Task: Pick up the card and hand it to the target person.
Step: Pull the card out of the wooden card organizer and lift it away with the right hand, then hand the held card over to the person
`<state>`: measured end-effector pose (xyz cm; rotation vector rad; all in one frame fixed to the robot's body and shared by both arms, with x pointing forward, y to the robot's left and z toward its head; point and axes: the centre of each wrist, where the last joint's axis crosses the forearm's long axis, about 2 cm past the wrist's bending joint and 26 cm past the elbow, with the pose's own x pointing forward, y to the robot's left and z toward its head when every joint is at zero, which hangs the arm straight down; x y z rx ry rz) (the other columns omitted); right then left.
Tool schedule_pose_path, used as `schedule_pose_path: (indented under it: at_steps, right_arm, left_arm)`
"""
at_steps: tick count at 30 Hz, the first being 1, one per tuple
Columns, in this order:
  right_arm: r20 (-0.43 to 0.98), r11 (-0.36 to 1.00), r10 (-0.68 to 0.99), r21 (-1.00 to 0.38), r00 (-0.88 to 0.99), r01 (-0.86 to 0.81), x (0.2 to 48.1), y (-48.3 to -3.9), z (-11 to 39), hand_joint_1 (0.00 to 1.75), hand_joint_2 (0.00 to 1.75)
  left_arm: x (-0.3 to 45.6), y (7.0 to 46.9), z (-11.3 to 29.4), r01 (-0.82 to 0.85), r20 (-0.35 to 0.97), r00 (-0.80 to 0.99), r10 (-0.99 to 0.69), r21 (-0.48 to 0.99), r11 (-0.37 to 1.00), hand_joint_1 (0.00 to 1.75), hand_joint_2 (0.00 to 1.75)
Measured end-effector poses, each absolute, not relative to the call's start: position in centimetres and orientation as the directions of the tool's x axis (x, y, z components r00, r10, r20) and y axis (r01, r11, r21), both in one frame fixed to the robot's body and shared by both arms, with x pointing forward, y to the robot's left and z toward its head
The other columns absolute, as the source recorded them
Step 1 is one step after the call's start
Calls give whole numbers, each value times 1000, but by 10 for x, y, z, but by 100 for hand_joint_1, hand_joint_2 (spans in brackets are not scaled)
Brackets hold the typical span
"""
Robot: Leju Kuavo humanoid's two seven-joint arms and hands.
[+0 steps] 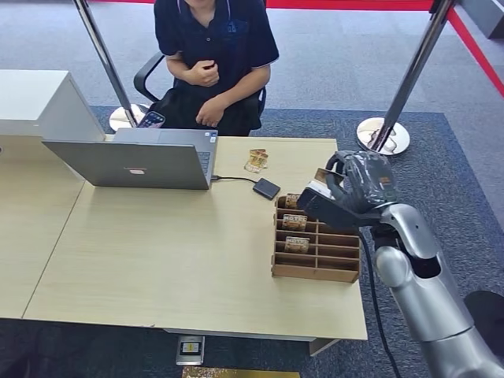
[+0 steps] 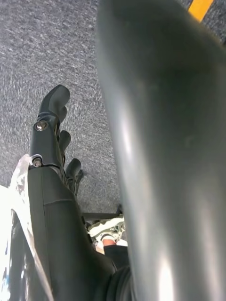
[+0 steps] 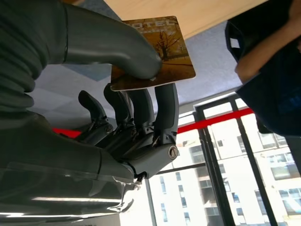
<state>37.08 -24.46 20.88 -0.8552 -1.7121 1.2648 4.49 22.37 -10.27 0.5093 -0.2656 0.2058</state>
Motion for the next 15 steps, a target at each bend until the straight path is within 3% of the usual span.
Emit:
schedule_pose_path:
  at_steps: [15]
  right_arm:
    - [203, 266, 815, -963, -543, 39, 404, -185, 266, 150, 175]
  left_arm:
    - [48, 222, -102, -229, 302, 949, 95, 446, 866, 0, 0]
